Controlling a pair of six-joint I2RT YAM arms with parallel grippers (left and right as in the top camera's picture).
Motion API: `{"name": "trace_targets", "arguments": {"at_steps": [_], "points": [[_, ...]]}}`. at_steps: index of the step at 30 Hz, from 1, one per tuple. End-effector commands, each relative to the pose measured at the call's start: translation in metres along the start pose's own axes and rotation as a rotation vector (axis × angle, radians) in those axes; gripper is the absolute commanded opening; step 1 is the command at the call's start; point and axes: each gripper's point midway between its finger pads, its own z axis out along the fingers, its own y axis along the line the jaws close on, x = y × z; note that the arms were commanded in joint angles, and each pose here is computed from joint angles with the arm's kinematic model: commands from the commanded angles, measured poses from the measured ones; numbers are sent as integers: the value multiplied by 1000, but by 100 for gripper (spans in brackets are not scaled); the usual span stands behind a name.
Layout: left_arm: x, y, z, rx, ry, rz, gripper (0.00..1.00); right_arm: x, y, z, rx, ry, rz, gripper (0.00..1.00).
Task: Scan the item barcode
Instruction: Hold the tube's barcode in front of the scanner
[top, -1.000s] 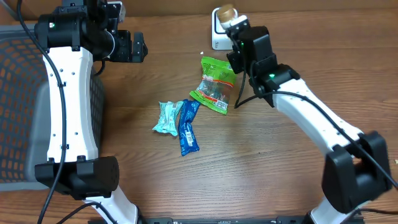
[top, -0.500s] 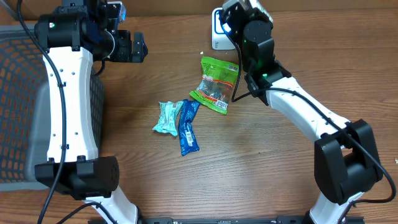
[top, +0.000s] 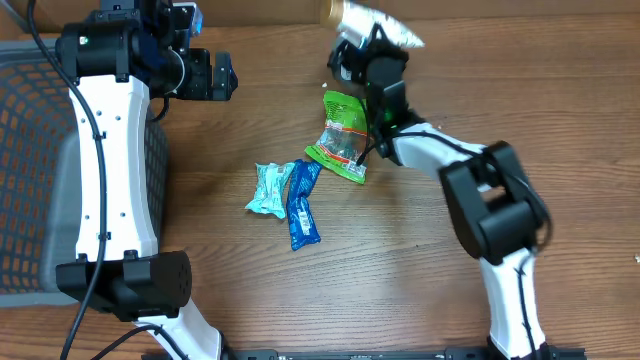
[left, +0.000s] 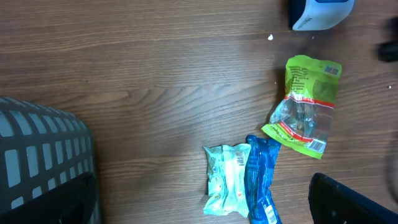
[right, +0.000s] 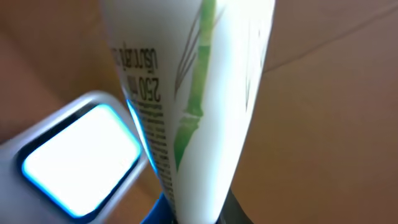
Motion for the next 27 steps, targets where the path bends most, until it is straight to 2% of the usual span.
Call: {"name": "trace_targets", "arguments": {"at_steps": [1,10,22,27], "points": [[0,0,3,10,5,-6,99,-14,-27,15,103,-5,-10,4],[0,0,3,10,5,-6,100,-15,-21,24,83,-37,-40,4],[0,0,3,10,5,-6,100,22,-35,37,77,22,-50,4],[0,0,3,10,5,-6,100,27,-33,39,69,31,15,4]]}}
